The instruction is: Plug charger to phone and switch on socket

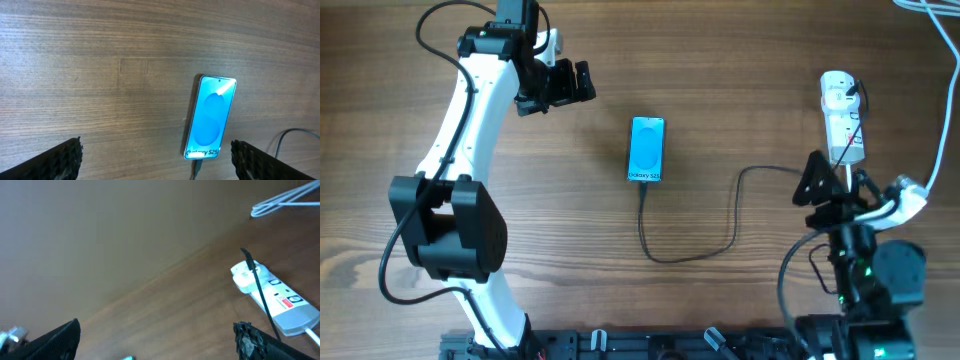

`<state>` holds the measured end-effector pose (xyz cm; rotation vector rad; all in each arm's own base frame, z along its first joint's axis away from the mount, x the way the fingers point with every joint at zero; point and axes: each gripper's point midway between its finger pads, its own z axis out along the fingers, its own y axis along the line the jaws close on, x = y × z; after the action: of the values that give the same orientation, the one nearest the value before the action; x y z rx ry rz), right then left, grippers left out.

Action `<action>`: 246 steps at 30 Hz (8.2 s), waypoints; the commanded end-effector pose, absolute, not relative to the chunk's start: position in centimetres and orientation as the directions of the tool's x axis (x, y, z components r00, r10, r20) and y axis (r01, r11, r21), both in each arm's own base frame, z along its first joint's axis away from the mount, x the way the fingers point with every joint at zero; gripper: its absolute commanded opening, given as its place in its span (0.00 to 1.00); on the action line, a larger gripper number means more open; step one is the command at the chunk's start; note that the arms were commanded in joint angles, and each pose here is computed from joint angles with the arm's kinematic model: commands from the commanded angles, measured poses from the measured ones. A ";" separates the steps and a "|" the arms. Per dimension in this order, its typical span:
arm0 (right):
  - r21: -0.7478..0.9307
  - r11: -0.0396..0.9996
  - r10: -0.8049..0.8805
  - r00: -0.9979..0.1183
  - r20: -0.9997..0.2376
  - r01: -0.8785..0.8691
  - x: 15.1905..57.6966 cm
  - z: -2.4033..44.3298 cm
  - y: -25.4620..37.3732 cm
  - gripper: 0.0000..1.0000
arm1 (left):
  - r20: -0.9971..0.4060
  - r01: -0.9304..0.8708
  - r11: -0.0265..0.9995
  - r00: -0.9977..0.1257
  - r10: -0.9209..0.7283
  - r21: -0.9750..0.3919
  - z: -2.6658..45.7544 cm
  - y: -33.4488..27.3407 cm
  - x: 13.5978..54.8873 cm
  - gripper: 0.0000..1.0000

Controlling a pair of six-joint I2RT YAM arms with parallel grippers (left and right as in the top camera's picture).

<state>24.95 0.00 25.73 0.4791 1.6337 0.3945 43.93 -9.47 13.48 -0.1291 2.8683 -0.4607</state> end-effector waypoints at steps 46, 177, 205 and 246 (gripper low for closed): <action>0.001 0.998 0.000 0.011 -1.000 0.064 24.6 17.7 -1.0 1.00 | -0.207 -0.063 0.949 -0.969 -0.132 -0.309 13.1 -9.1 44.0 1.00; 0.004 0.998 0.003 0.015 -1.000 0.056 24.6 17.9 -0.8 1.00 | -0.997 -0.050 0.998 -0.070 -0.045 -0.042 15.7 0.8 24.6 1.00; 0.004 0.998 0.004 0.015 -1.000 0.056 24.6 17.9 -0.8 1.00 | -0.997 -0.034 0.999 -0.068 -0.027 -0.024 15.8 0.6 24.6 1.00; 0.004 0.998 0.003 0.015 -1.000 0.056 24.6 17.9 -0.8 1.00 | -0.997 -0.034 0.999 -0.071 -0.027 -0.024 15.7 0.6 24.6 1.00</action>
<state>24.70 -0.69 17.65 0.0302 1.5675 -0.0483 24.62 0.68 15.81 -0.0632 1.6449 -0.0032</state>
